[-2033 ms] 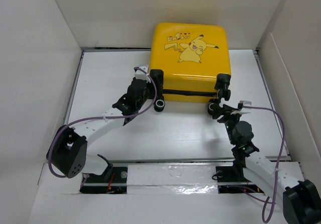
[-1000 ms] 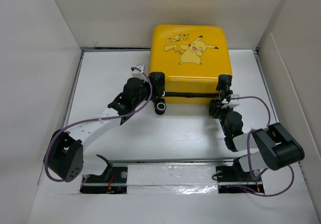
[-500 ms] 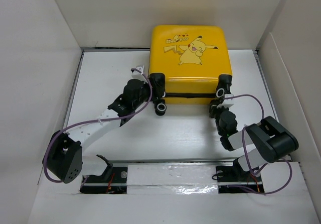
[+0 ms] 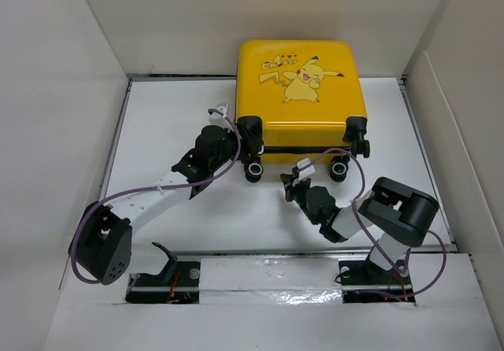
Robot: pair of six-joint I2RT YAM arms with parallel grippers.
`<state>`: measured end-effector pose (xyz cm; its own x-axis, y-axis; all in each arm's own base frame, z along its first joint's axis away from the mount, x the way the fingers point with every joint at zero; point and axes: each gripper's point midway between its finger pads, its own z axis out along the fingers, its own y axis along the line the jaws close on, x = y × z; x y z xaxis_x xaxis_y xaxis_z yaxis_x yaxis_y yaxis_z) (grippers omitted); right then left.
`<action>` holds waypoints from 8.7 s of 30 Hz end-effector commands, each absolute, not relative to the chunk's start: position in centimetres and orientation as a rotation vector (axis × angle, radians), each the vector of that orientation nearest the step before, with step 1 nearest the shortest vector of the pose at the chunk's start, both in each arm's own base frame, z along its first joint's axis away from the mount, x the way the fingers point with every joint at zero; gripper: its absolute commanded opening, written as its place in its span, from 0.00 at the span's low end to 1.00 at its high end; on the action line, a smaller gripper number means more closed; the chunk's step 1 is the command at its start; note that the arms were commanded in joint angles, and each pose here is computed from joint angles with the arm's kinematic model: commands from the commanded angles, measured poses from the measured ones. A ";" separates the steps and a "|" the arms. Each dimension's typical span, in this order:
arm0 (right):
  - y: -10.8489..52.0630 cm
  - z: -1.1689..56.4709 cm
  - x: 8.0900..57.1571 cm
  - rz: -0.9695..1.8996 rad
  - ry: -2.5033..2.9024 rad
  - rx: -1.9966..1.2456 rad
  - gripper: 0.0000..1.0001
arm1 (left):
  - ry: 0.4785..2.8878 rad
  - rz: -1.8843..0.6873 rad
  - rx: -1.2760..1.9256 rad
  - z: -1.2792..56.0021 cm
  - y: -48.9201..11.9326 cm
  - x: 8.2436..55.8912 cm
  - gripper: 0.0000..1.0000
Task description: Pack the luggage
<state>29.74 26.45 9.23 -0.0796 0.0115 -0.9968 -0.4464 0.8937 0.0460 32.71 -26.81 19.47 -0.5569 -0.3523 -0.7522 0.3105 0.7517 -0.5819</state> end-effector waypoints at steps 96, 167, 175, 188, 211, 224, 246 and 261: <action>8.6 16.3 36.0 0.220 1.594 0.039 0.44 | 1.608 -1.131 0.189 30.4 -29.5 28.7 0.00; 40.6 19.2 19.8 1.107 1.342 -0.535 0.00 | 1.490 -1.333 0.213 35.8 -29.9 27.4 0.00; 30.6 12.4 27.0 0.625 1.697 -0.325 0.43 | 1.545 -1.253 0.172 33.0 -28.7 27.6 0.00; 28.4 13.6 31.8 0.548 1.636 -0.326 0.56 | 1.511 -1.447 0.288 35.0 -33.9 26.7 0.00; 23.9 18.3 33.4 0.573 1.406 -0.182 0.00 | 1.529 -1.577 0.288 34.1 -38.5 24.0 0.00; 40.9 22.3 21.0 1.226 1.146 -0.403 0.00 | 1.411 -1.686 0.330 38.5 -38.1 22.5 0.00; 37.5 18.2 20.4 1.170 1.272 -0.362 0.64 | 1.426 -1.676 0.151 35.5 -34.6 23.6 0.00; 27.6 19.8 23.4 0.590 1.539 -0.399 0.92 | 1.518 -1.609 0.121 30.8 -31.8 25.4 0.65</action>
<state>21.09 29.97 18.99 -0.1163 0.2367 -0.9646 -0.6934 0.6760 0.2495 27.45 -32.09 22.15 -0.7148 -0.4752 -0.5131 0.4032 0.3195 -0.8575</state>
